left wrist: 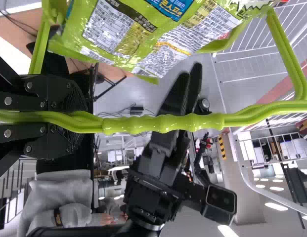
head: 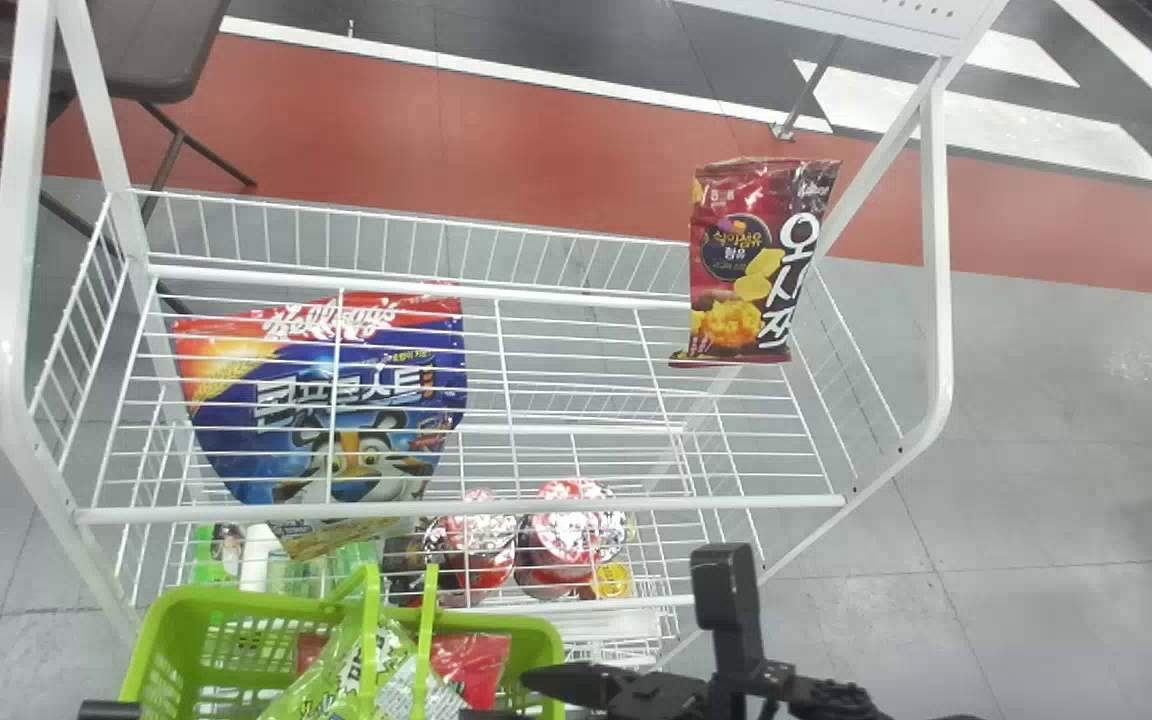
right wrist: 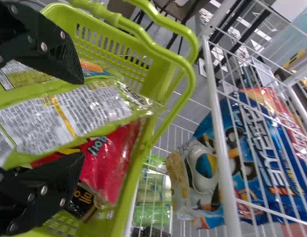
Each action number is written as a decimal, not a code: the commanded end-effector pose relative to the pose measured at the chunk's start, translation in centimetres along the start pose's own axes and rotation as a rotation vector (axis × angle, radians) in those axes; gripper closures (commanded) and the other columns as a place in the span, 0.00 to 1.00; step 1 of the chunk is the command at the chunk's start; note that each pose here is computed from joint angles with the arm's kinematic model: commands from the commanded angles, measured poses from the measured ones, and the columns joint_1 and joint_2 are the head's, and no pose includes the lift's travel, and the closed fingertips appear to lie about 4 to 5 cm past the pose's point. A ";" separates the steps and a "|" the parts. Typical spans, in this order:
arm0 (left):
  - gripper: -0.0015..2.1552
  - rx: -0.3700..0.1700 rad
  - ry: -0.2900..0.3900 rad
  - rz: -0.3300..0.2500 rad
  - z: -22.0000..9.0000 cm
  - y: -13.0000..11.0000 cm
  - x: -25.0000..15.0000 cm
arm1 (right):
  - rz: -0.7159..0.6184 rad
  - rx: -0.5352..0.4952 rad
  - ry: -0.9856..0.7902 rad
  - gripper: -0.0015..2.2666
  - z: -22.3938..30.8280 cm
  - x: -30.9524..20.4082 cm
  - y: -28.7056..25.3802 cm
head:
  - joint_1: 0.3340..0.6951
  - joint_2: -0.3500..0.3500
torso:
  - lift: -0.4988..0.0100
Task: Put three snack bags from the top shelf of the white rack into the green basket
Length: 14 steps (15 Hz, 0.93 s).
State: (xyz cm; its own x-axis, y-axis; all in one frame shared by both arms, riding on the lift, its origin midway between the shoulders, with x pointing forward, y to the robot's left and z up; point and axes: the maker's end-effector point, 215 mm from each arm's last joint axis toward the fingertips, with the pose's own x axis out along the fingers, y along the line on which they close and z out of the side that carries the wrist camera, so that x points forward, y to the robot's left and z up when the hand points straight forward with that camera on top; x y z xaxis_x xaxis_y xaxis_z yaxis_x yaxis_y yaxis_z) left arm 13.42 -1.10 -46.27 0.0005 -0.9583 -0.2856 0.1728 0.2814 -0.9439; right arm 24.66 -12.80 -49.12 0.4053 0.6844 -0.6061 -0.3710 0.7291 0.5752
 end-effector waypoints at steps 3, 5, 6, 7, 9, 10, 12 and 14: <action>1.00 0.000 0.000 0.002 0.0 0.1 0.0 | -0.059 -0.201 -0.297 0.03 8.2 -3.7 0.9 | 1.00 0.00 | 0.98; 1.00 0.000 0.003 -0.002 -0.1 0.0 0.2 | -0.141 -0.367 -0.518 0.03 13.8 -6.1 1.9 | 1.00 0.00 | 0.98; 1.00 0.001 0.005 -0.002 -0.1 0.0 0.3 | -0.190 -0.453 -0.618 0.03 15.9 -7.1 3.0 | 1.00 0.00 | 0.98; 1.00 0.003 0.004 -0.004 0.0 0.0 0.3 | -0.232 -0.517 -0.701 0.03 17.2 -7.9 4.3 | 1.00 0.00 | 0.98; 1.00 -0.003 0.005 -0.003 -0.2 0.1 0.3 | -0.329 -0.527 -0.820 0.03 18.2 -8.8 5.2 | 1.00 0.00 | 0.98; 1.00 -0.004 0.005 -0.004 -0.2 0.1 0.3 | -0.358 -0.500 -0.848 0.03 18.0 -8.9 5.3 | 1.00 0.00 | 0.98; 1.00 -0.001 0.000 -0.007 -0.1 0.1 0.3 | -0.369 -0.459 -0.856 0.03 17.4 -8.6 5.1 | 1.00 0.00 | 0.98; 1.00 0.002 -0.001 -0.010 -0.1 0.1 0.3 | -0.370 -0.437 -0.850 0.03 17.0 -8.5 4.8 | 1.00 0.00 | 0.98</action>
State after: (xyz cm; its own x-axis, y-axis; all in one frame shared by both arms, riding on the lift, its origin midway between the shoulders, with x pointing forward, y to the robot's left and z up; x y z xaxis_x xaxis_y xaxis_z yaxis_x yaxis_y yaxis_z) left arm 13.29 -1.32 -46.47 -0.0012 -0.9607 -0.2774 0.1713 0.2731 -0.9466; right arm 33.78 -15.25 -31.54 0.9508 0.3097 -0.0102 -0.3084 0.9490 0.0653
